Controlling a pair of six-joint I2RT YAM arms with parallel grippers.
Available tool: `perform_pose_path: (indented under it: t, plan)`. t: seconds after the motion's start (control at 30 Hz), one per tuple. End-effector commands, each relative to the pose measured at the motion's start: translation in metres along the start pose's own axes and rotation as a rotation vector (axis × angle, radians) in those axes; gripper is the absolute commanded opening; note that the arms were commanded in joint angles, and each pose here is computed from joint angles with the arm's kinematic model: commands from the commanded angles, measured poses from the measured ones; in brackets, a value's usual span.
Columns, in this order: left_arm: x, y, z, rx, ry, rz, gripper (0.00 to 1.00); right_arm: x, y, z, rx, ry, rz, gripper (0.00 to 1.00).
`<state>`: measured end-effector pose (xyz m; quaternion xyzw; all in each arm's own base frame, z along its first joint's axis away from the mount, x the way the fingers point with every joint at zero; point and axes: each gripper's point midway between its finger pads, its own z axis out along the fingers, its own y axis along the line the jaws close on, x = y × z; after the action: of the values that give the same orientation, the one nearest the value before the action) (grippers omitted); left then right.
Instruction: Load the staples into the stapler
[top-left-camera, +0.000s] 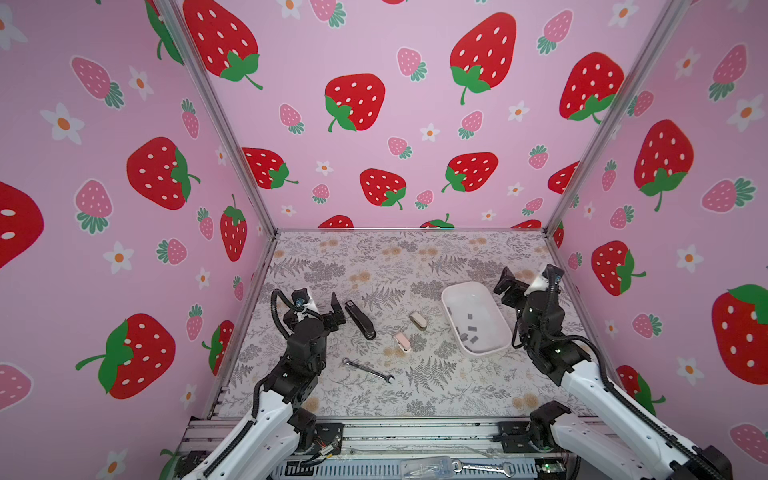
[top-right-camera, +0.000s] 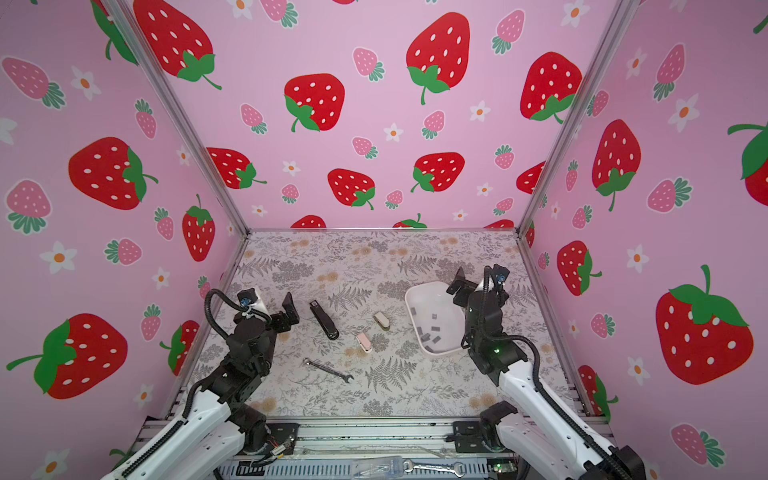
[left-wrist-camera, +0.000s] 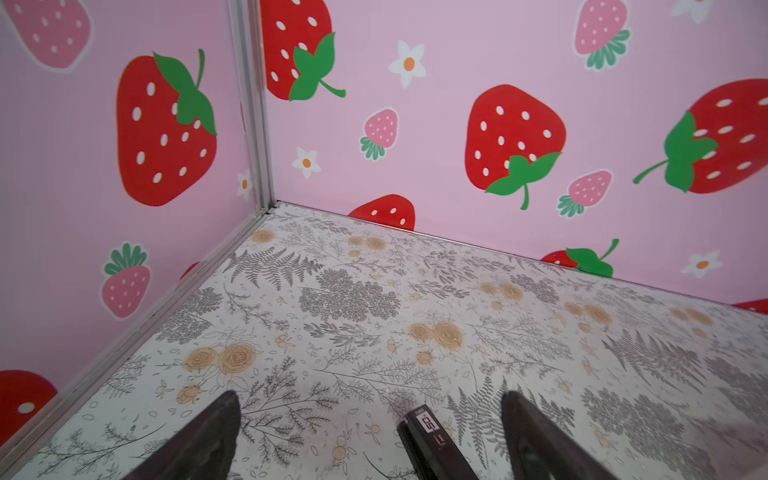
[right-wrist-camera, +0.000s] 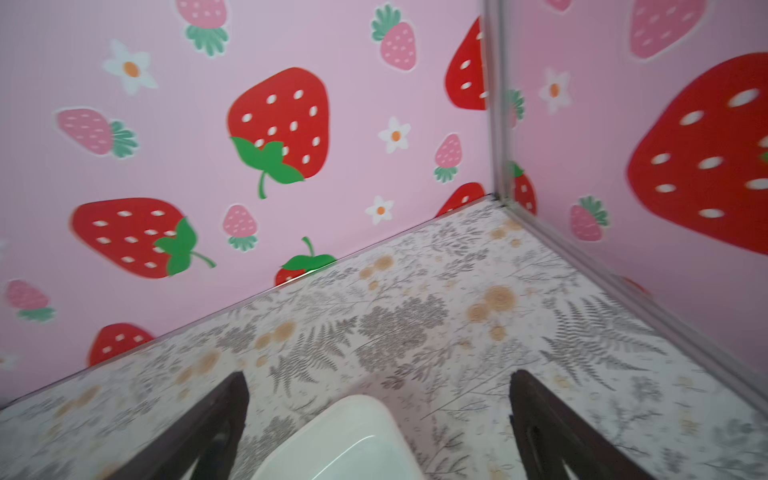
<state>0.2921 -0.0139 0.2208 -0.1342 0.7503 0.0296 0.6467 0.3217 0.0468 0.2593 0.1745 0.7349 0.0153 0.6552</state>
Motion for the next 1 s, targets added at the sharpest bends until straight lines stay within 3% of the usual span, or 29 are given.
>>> perform_pose_path:
  t: [0.0,0.13,0.23,0.37,0.53,0.6,0.67,0.73,0.97]
  plan:
    - [-0.001,0.029,0.007,-0.133,-0.043,-0.027,0.99,0.011,-0.071,0.009,0.31,-0.037,-0.133,0.99]
    - [0.021,0.05,0.024,-0.208,-0.033,0.067,0.99,0.053,-0.129,0.03,0.439,0.032,-0.132,0.99]
    - [0.045,0.064,0.036,-0.272,0.028,0.099,0.99,0.075,-0.149,0.038,0.473,0.048,-0.101,0.99]
    - [0.071,0.065,0.059,-0.279,0.09,0.127,0.99,0.082,-0.145,0.046,0.428,-0.001,-0.149,0.99]
    - [0.078,0.048,0.099,-0.253,0.165,0.208,0.99,0.082,-0.131,0.065,0.36,-0.037,-0.2,0.99]
    - [0.08,0.04,0.11,-0.216,0.159,0.234,1.0,0.087,-0.123,0.073,0.304,-0.054,-0.204,0.99]
    - [0.087,0.041,0.12,-0.184,0.114,0.21,0.99,0.095,-0.105,0.091,0.239,0.022,-0.261,0.99]
    - [0.095,0.038,0.126,-0.144,0.214,0.203,1.0,0.099,-0.097,0.099,0.215,0.036,-0.302,0.99]
    - [0.109,0.03,0.13,-0.021,0.227,0.182,0.99,0.102,-0.081,0.09,0.098,0.01,-0.335,0.99]
